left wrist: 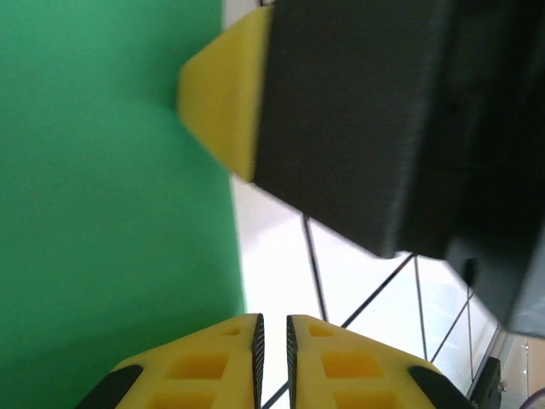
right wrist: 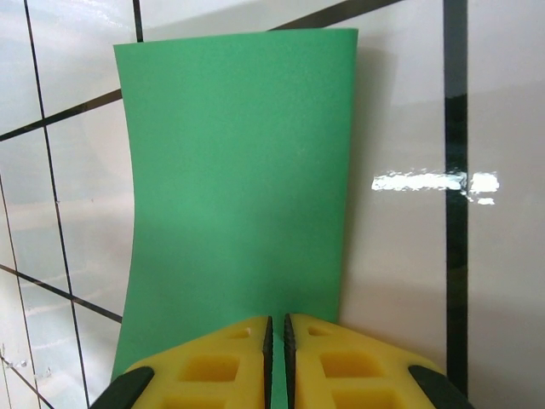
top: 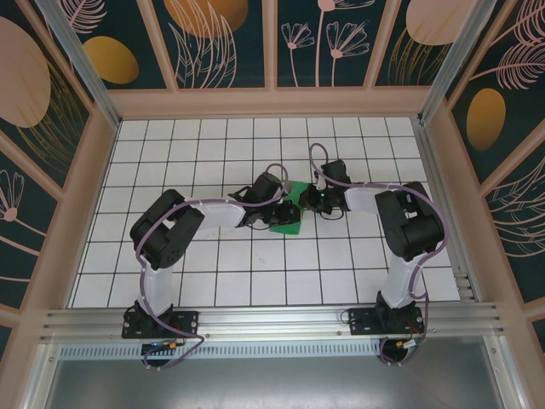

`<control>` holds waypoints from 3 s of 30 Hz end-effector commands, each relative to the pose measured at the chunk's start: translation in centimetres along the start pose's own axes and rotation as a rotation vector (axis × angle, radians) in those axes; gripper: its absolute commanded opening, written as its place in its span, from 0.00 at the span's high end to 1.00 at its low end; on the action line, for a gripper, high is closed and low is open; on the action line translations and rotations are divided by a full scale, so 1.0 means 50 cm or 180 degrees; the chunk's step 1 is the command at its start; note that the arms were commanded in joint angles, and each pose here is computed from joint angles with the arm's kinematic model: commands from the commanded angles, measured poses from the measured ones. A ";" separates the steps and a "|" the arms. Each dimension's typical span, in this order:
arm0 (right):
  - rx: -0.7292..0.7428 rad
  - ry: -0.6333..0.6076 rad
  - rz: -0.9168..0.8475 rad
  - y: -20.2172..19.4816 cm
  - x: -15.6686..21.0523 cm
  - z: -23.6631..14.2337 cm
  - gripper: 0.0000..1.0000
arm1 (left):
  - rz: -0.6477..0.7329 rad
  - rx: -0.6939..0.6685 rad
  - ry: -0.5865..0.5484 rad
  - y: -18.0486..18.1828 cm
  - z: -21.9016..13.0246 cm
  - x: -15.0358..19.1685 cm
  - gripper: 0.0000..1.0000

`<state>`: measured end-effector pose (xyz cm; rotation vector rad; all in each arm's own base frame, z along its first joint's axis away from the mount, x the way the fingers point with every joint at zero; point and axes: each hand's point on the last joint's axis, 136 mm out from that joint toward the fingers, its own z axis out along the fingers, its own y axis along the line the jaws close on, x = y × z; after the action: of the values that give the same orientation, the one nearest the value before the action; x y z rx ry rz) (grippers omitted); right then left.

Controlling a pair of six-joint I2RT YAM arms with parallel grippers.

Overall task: Fold a paper plane with a square sheet of paper (pick it up from the middle)
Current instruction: First fold in half a square sheet of paper at the center of the table.

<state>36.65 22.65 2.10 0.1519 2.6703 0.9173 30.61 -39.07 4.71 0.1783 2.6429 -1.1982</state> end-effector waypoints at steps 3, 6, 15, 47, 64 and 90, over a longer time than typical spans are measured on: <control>0.0014 0.0024 0.0065 -0.008 0.010 0.008 0.86 | 0.0114 -0.0022 0.0019 -0.012 0.009 0.000 0.81; 0.0005 0.0017 0.0066 -0.005 0.009 0.006 0.86 | 0.0080 -0.0063 0.0080 -0.003 0.016 0.010 0.81; -0.0131 -0.0086 0.0001 0.026 -0.012 -0.020 0.82 | -0.0026 -0.0336 0.0198 0.042 0.034 0.030 0.82; 0.0115 0.0184 0.0123 -0.042 0.059 0.003 0.89 | 0.0044 -0.0120 -0.0018 0.004 0.018 0.003 0.85; 0.0029 0.0056 0.0075 -0.034 0.009 -0.009 0.89 | -0.0083 -0.0747 0.0324 0.118 0.039 0.065 0.94; 0.0138 -0.0251 0.0059 -0.058 -0.117 0.002 0.89 | -0.0091 -0.0776 0.0401 0.134 0.038 0.085 0.95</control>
<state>39.64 20.93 1.94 0.1982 2.6666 0.9518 30.72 -38.36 1.57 0.1812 2.7185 -1.0205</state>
